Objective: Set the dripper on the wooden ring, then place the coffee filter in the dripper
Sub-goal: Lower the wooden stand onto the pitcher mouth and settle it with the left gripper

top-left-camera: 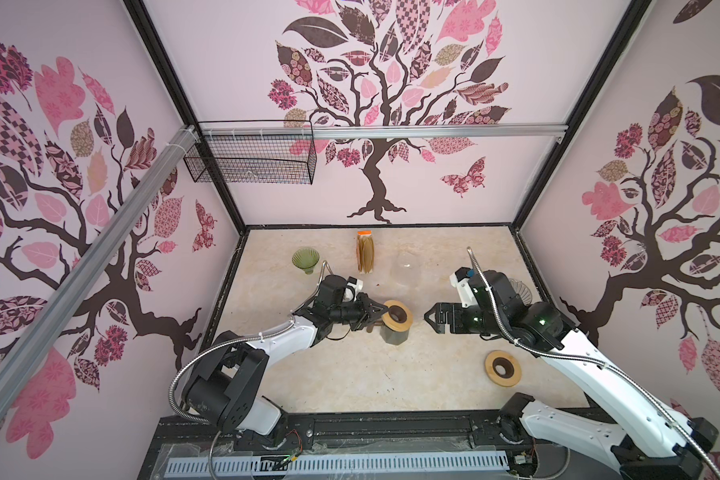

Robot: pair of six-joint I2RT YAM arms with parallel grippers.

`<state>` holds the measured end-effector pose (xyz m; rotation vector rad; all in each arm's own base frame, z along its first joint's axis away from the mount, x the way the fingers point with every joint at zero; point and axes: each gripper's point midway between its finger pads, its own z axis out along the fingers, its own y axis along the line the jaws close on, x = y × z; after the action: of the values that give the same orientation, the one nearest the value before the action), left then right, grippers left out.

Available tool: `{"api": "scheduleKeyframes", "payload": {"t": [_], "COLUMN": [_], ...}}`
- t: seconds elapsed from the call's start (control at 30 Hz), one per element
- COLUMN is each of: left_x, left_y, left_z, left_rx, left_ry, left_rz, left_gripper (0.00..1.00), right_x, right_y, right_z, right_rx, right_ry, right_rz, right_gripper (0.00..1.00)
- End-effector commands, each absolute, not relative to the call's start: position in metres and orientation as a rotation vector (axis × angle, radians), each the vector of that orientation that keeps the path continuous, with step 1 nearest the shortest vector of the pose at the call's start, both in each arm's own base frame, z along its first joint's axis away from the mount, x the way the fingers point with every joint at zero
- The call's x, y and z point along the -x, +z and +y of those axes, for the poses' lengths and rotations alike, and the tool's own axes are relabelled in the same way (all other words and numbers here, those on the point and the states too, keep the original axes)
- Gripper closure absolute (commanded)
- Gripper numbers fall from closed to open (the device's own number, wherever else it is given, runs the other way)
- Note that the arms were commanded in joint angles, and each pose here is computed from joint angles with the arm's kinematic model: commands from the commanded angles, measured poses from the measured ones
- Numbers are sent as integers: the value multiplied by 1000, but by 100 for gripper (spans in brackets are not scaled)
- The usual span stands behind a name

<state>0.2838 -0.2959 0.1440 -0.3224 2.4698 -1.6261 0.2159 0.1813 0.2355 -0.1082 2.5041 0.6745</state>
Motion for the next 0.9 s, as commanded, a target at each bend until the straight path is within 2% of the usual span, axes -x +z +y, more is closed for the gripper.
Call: {"api": "scheduleKeyframes", "payload": {"t": [0.0, 0.87], "left_x": [-284, -280], "left_y": [144, 140], "left_z": [-301, -297], "left_rx": [276, 303], "left_ry": [-1635, -1607], "left_rz": [2462, 2483], "left_gripper": [100, 80], "right_x": [-217, -218], "right_y": [235, 230], "right_z": [182, 184], "right_rx": [134, 154], "right_ry": [669, 663], "right_rz": [2502, 2521], "right_gripper": [0, 0]}}
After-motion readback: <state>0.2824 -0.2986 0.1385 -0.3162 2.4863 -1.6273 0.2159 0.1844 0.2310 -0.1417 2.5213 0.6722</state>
